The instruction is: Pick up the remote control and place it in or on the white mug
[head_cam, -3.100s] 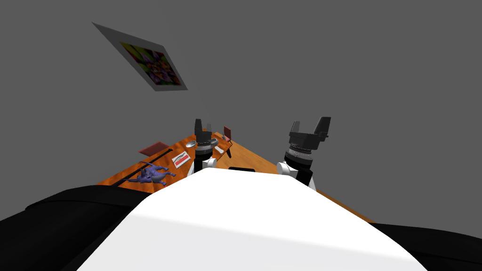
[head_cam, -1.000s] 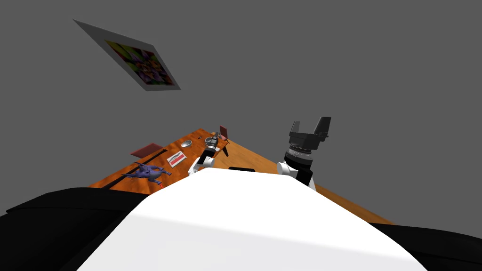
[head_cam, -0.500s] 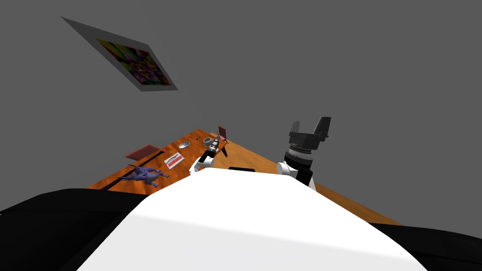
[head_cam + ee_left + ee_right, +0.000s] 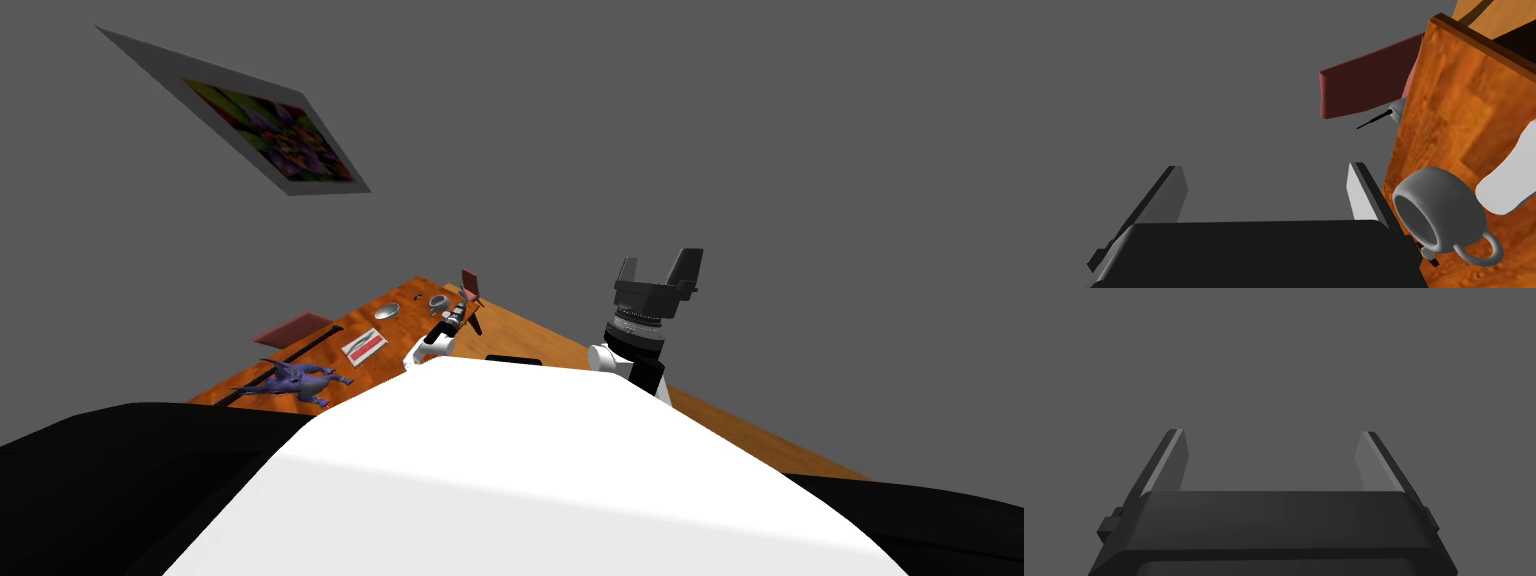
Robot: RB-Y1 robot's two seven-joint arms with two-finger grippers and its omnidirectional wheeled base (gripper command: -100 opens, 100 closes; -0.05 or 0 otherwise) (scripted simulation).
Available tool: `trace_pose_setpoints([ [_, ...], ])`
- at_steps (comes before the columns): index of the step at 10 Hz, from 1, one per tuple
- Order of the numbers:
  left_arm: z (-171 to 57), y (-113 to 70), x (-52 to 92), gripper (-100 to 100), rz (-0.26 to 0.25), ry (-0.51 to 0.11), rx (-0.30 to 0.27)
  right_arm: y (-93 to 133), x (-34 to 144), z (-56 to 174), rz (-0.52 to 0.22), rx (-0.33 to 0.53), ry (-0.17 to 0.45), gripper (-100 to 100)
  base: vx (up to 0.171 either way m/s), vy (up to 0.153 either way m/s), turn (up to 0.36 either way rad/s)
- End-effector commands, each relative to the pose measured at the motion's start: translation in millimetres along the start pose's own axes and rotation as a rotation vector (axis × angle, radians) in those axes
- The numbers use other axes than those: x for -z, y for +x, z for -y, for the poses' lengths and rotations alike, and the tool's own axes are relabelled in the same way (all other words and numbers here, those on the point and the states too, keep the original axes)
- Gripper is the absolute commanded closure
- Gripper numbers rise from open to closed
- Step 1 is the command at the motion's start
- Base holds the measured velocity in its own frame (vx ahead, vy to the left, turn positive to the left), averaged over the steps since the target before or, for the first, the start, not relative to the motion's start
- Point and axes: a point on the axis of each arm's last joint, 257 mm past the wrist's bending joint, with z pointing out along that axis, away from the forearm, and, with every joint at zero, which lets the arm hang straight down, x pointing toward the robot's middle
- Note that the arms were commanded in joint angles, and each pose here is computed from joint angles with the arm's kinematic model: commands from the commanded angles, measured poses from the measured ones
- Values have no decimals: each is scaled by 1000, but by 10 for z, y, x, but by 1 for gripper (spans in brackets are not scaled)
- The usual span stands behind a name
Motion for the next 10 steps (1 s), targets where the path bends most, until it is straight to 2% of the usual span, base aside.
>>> trace_pose_setpoints([
  [1, -162, 6, -32, -100, -11, -47, -4, 0, 0, 0, 0, 0, 0, 0, 31, 11, -28],
  [2, -400, 31, -48, -100, -30, -113, -9, 0, 0, 0, 0, 0, 0, 0, 43, 9, -55],
  [3, -446, 31, -44, -100, -30, -122, -9, 0, 0, 0, 0, 0, 0, 0, 39, 11, -34],
  [4, -616, 56, -53, -100, -50, -175, -14, 0, 0, 0, 0, 0, 0, 0, 50, 20, -82],
  [5, -732, 55, -36, -100, -50, -198, -13, 0, 0, 0, 0, 0, 0, 0, 42, 25, -24],
  [6, -972, 78, -17, -100, -70, -263, -18, 0, 0, 0, 0, 0, 0, 0, 47, 37, -46],
  [7, -1016, 78, -8, -100, -70, -273, -17, 0, 0, 0, 0, 0, 0, 0, 43, 32, -37],
  [8, -1268, 101, 33, -100, -90, -342, -21, 0, 0, 0, 0, 0, 0, 0, 63, 30, -66],
  [9, -1295, 100, 40, -100, -90, -347, -21, 0, 0, 0, 0, 0, 0, 0, 57, 27, -31],
  [10, -1446, 125, 67, -100, -111, -395, -26, 0, 0, 0, 0, 0, 0, 0, 71, 31, -66],
])
